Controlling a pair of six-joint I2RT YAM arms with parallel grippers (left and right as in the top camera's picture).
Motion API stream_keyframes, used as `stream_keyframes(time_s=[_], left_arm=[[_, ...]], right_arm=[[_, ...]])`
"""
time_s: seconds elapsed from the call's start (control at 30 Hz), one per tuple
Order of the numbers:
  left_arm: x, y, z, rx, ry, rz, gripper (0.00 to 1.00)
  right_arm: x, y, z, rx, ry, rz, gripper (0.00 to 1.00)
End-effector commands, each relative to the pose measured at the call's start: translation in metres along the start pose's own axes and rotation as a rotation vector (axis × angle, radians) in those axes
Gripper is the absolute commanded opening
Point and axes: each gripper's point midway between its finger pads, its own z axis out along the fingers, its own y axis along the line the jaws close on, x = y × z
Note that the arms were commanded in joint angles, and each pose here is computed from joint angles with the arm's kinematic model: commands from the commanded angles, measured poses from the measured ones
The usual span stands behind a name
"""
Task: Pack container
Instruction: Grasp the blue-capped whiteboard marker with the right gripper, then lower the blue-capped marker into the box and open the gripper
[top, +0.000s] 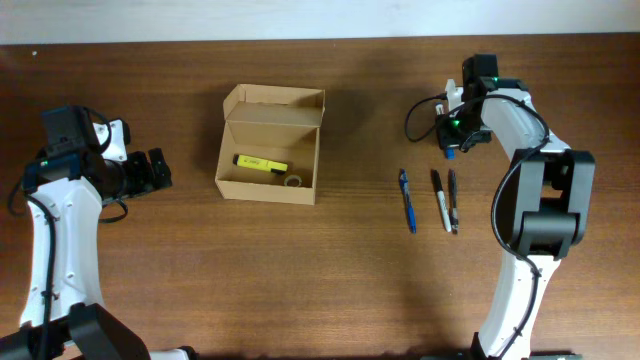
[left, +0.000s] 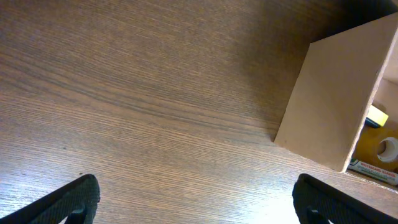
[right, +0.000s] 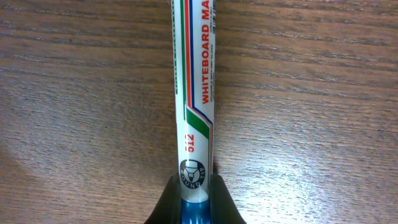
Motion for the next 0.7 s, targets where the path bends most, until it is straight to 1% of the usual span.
stream_keyframes(time_s=[0.0,0.1,0.27,0.37,0.47,0.57,0.67], left_arm=[[0.001,-0.001,0.002,0.013,0.005,0.015,1.00],[0.001,-0.001,0.002,0.013,0.005,0.015,1.00],[0.001,-0.001,0.002,0.013,0.005,0.015,1.00],[0.001,-0.001,0.002,0.013,0.005,0.015,1.00],[0.001,-0.001,0.002,0.013,0.005,0.015,1.00],[0.002,-0.001,0.002,0.013,0.006,0.015,1.00],[0.001,-0.001,0.002,0.013,0.005,0.015,1.00]], right_arm=[[0.004,0.011,0.007,-0.029,0.030,-0.004,0.04],[-0.009,0.022,-0.012,-0.067,0.009,-0.014,0.04],[-0.046,0.053,-0.074,-0.103,-0.086,-0.076,0.04],[-0.067,0.084,-0.121,-0.107,-0.164,-0.180,0.04],[-0.079,0.123,-0.163,-0.115,-0.243,-0.298,0.04],[-0.079,0.169,-0.197,-0.130,-0.307,-0.448,0.04],[-0.069,0.218,-0.215,-0.145,-0.346,-0.646,0.04]])
